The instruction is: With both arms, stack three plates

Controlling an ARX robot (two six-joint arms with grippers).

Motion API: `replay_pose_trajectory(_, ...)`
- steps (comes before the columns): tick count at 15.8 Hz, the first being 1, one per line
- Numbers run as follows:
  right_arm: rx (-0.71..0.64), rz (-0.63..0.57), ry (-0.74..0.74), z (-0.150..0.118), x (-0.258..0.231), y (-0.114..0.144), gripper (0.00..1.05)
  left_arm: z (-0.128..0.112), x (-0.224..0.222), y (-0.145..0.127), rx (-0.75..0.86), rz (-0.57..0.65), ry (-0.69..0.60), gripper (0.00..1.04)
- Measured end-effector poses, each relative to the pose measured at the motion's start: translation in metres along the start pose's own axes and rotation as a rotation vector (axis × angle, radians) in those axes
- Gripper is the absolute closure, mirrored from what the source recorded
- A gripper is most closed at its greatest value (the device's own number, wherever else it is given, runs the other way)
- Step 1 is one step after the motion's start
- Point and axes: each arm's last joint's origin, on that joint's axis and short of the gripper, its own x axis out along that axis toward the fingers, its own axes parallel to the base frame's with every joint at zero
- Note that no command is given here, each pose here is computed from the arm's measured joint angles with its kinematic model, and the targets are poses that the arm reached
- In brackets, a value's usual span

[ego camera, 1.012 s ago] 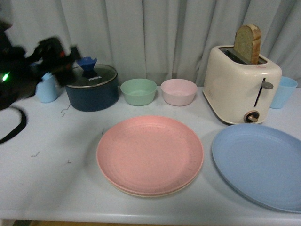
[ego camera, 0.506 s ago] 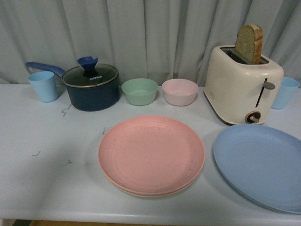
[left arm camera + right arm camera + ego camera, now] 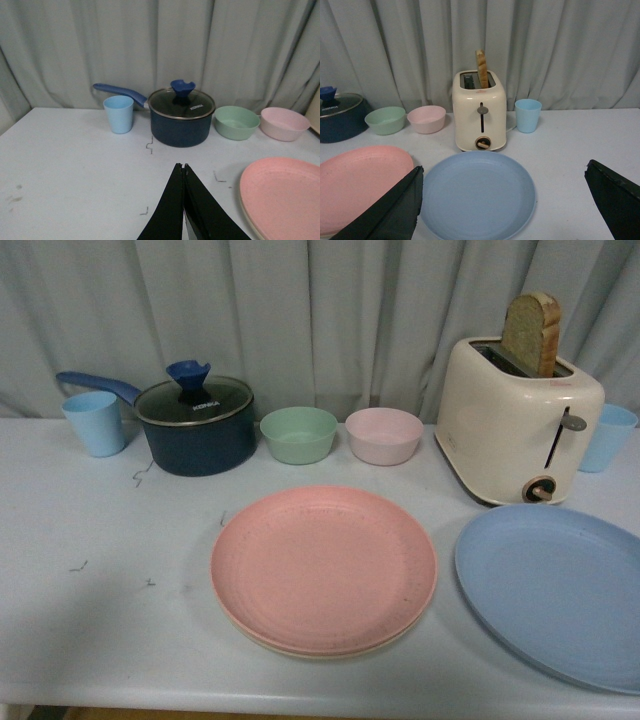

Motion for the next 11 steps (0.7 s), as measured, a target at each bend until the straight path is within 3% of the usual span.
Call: replay_pose_trajectory(11, 0.0, 0.0, 0.0, 0.0, 0.0, 0.0, 0.06, 0.005, -0.041, 0.0, 0.0, -0.009, -0.016, 1.03)
